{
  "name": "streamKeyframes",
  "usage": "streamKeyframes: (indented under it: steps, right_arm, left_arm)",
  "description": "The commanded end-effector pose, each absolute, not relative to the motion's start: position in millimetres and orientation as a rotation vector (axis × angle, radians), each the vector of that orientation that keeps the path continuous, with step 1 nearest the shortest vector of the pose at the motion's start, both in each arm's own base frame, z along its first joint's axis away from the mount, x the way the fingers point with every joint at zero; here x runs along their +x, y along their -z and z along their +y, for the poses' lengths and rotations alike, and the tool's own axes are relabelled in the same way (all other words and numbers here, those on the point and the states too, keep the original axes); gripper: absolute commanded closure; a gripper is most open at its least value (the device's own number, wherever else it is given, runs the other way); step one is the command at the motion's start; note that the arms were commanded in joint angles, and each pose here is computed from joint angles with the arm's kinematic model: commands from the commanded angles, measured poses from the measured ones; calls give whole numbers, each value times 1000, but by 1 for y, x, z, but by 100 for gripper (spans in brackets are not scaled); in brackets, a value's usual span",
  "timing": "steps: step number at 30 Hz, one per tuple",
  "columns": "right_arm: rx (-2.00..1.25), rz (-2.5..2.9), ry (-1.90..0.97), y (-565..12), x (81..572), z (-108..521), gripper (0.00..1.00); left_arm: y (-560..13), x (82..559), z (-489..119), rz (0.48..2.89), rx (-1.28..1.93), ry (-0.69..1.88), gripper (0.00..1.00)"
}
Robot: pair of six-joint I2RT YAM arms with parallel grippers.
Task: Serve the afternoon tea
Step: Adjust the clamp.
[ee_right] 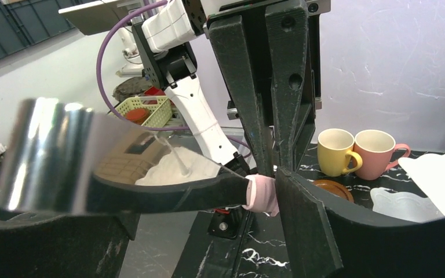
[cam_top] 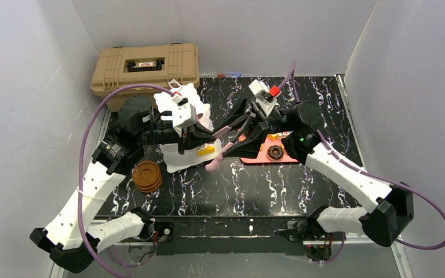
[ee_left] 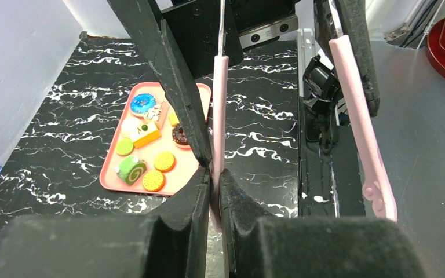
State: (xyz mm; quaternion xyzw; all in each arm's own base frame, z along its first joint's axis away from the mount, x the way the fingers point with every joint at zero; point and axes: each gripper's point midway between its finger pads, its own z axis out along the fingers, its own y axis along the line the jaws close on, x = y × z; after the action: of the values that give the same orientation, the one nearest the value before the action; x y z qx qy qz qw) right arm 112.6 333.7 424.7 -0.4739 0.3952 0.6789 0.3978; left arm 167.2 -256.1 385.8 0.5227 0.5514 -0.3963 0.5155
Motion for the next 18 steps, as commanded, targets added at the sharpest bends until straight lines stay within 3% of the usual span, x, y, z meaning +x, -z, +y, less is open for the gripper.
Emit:
streamKeyframes:
  steps: [1, 5, 11, 18]
  right_arm:
    - [-1217, 949, -1692, -443, 109, 333, 14]
    - [-1223, 978, -1706, -442, 111, 337, 20]
    - [-1210, 1017, -1711, -434, 114, 340, 21]
    - [-1208, 1048, -1702, -429, 115, 341, 14]
  left_arm:
    - [-404, 161, -256, 1264, 1263, 972, 100]
    - [-403, 161, -256, 1268, 1265, 978, 100]
    - [-404, 171, -254, 1268, 1243, 917, 100]
    - [-404, 188, -248, 1274, 1198, 801, 100]
